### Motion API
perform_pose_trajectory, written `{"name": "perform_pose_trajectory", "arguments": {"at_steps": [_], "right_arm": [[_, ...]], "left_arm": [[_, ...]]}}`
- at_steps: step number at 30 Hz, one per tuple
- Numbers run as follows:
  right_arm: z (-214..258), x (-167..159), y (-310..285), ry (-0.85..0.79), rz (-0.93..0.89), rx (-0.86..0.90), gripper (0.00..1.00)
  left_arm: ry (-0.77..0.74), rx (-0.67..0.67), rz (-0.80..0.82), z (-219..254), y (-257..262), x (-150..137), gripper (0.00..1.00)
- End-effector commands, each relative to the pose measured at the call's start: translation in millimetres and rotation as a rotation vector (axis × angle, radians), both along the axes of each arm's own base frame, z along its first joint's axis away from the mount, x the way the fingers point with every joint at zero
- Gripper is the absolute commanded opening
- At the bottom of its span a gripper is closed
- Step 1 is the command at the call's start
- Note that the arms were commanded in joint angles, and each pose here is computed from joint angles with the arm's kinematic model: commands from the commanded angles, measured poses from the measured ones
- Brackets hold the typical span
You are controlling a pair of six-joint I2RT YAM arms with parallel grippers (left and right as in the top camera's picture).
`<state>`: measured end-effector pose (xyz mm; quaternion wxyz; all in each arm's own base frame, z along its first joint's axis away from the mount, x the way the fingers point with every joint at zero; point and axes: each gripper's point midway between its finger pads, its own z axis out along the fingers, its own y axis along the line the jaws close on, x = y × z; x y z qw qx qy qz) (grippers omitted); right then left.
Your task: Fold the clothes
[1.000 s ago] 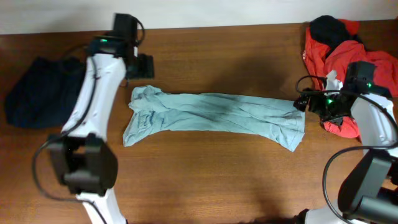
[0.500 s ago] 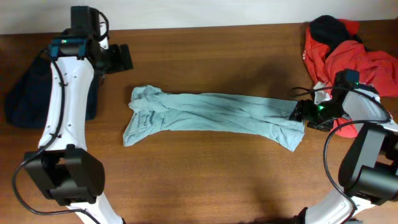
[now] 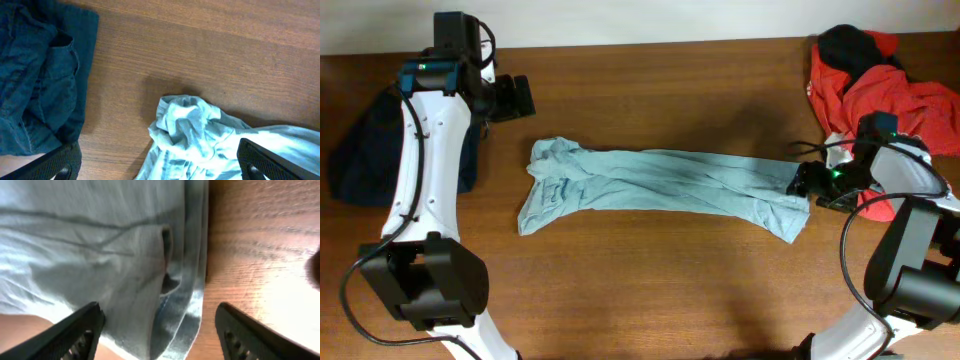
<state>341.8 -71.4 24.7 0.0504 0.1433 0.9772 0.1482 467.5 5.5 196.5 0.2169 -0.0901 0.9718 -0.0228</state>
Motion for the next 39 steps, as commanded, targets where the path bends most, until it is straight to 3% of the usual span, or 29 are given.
{"name": "perform_pose_trajectory", "arguments": {"at_steps": [1, 8, 19, 28, 35, 36, 39], "right_arm": [[-12, -12, 1, 0.037, 0.007, 0.0, 0.78], [-21, -20, 3, 0.058, 0.0, 0.0, 0.76], [-22, -12, 20, 0.048, 0.014, -0.004, 0.53], [-21, 0, 26, 0.014, -0.004, -0.01, 0.08], [-21, 0, 12, 0.007, -0.043, -0.011, 0.05], [-20, 0, 10, 0.007, -0.049, -0.011, 0.08], [-21, -1, 4, 0.008, -0.064, -0.015, 0.33]], "left_arm": [[0.001, -0.006, -0.014, 2, -2, -1, 0.99], [0.007, -0.007, -0.014, 1, -2, -2, 0.99], [0.014, -0.006, -0.013, 0, -2, -4, 0.99], [0.047, -0.006, -0.013, -3, -2, -11, 0.99], [0.063, -0.007, -0.013, -4, -2, -15, 0.99], [0.064, -0.008, -0.013, -4, -2, -15, 0.99], [0.065, -0.008, -0.013, -4, -2, -16, 0.99]]}}
